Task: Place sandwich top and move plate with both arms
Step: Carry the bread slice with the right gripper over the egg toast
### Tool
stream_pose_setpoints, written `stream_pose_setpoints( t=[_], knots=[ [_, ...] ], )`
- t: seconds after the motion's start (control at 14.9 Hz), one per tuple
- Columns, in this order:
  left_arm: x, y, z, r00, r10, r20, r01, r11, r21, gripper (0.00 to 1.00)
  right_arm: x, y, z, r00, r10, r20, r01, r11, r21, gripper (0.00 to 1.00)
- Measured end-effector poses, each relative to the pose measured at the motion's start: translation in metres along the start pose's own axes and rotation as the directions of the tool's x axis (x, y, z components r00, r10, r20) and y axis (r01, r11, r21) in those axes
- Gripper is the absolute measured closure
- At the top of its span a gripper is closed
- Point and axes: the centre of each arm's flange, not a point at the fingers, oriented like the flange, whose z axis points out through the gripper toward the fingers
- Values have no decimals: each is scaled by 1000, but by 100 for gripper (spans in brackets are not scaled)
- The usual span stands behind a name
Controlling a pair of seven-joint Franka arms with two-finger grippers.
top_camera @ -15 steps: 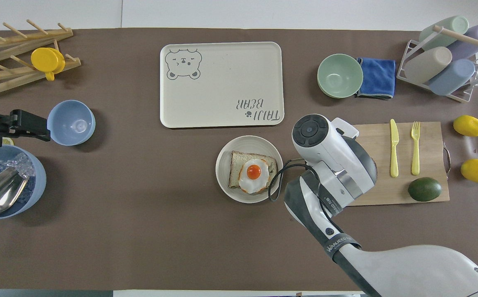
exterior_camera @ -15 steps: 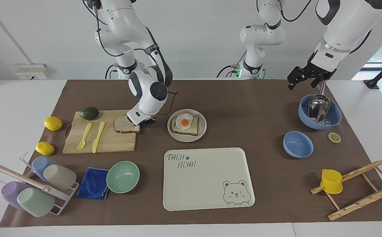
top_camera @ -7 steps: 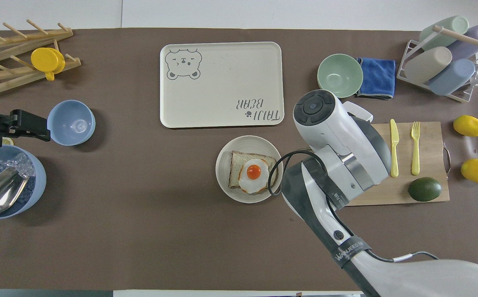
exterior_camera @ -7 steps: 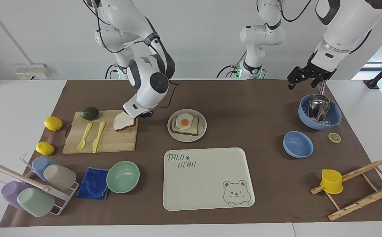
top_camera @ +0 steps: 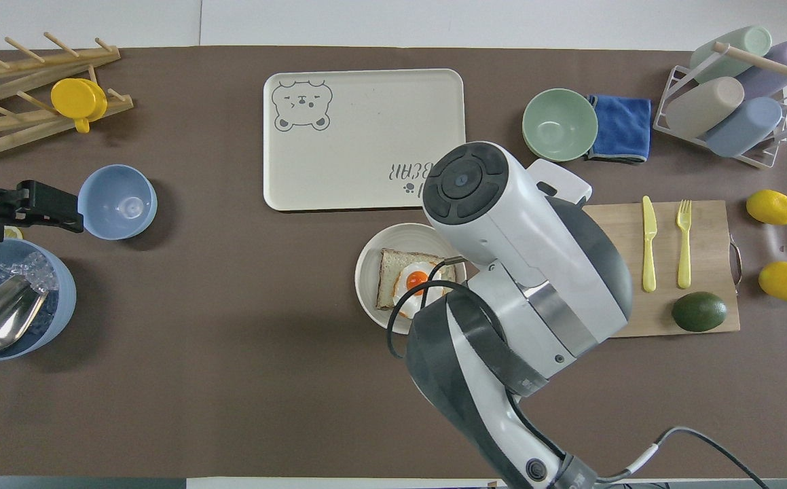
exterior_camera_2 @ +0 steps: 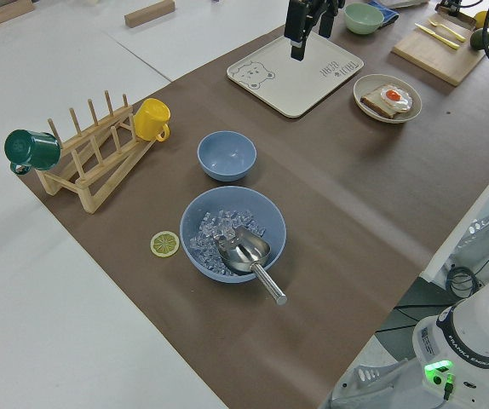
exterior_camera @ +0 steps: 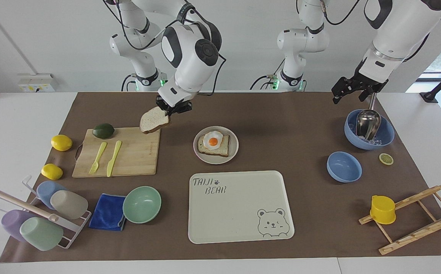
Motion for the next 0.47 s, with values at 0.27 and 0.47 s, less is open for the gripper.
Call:
stream_pose_setpoints(
  t=[0.27,0.47],
  knots=[
    [0,-1,0,1000,-2,0,2,1000,0,0,5,-34,-5,1000,8,-5,-8,994,109,94],
    [0,-1,0,1000,-2,0,2,1000,0,0,12,-122,-19,998,64,-29,-62,995,84,94]
  ],
)
